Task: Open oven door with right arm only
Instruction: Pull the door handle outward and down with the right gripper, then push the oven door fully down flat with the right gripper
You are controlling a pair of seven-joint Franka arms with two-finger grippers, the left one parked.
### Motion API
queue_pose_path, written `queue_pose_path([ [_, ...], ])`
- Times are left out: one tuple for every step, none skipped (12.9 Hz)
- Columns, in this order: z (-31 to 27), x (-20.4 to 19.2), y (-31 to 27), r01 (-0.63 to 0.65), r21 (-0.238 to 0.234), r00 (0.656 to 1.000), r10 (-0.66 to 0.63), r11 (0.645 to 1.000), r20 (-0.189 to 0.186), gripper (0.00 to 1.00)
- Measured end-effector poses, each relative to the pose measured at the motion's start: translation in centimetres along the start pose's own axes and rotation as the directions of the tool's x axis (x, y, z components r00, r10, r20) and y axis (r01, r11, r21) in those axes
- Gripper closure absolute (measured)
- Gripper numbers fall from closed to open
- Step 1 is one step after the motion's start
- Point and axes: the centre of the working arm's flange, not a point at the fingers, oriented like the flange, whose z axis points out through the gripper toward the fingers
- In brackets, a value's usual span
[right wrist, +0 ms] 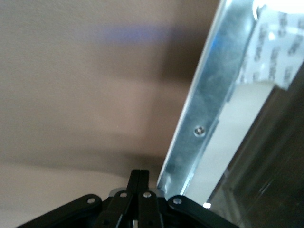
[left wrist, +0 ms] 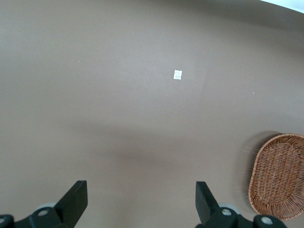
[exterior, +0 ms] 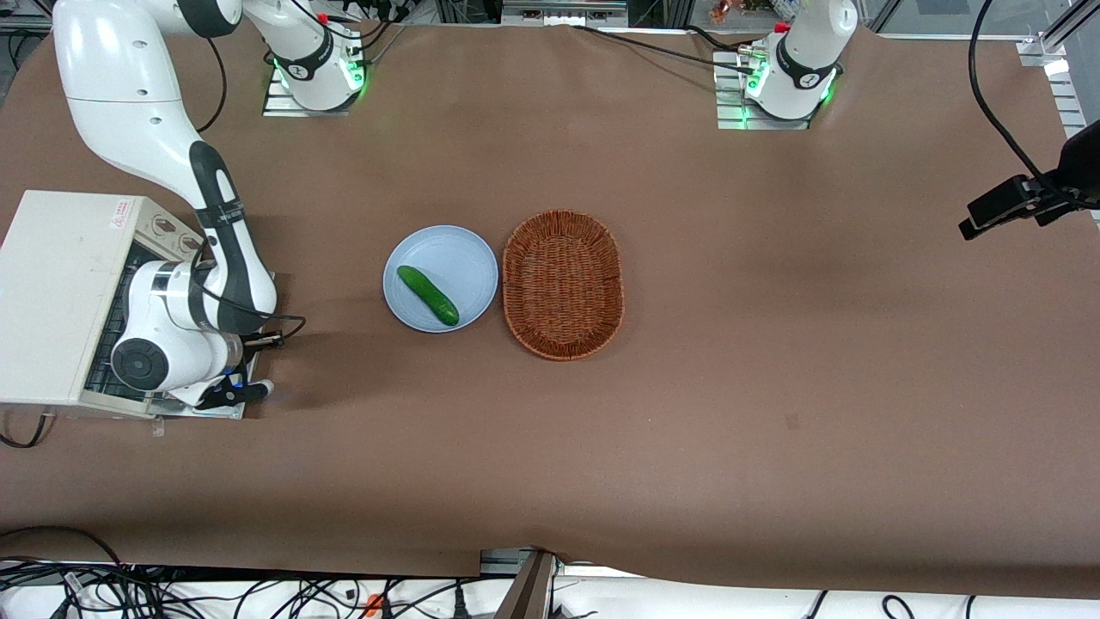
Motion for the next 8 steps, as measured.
queue_pose_path([
  [0.2,0.0,-0.3,-0.034,0.010,0.999,0.034,0.999,0.004,0.99],
  [0.4,0.1,-1.0,-0.058,0.016,0.998,0.058,0.998,0.009,0.99],
  [0.7,0.1,-1.9,-0.077,0.022,0.997,0.077,0.997,0.016,0.99],
  [0.7,0.2,-2.9,-0.095,0.036,0.995,0.094,0.995,0.022,0.99],
  [0.3,0.3,-3.8,-0.112,0.055,0.993,0.110,0.992,0.030,0.99],
  [-0.3,0.3,-4.3,-0.117,0.068,0.993,0.115,0.991,0.040,0.99],
  [-1.3,0.4,-4.5,-0.116,0.075,0.992,0.113,0.990,0.046,0.99],
  [-2.6,0.5,-4.5,-0.114,0.077,0.993,0.111,0.990,0.043,0.99],
])
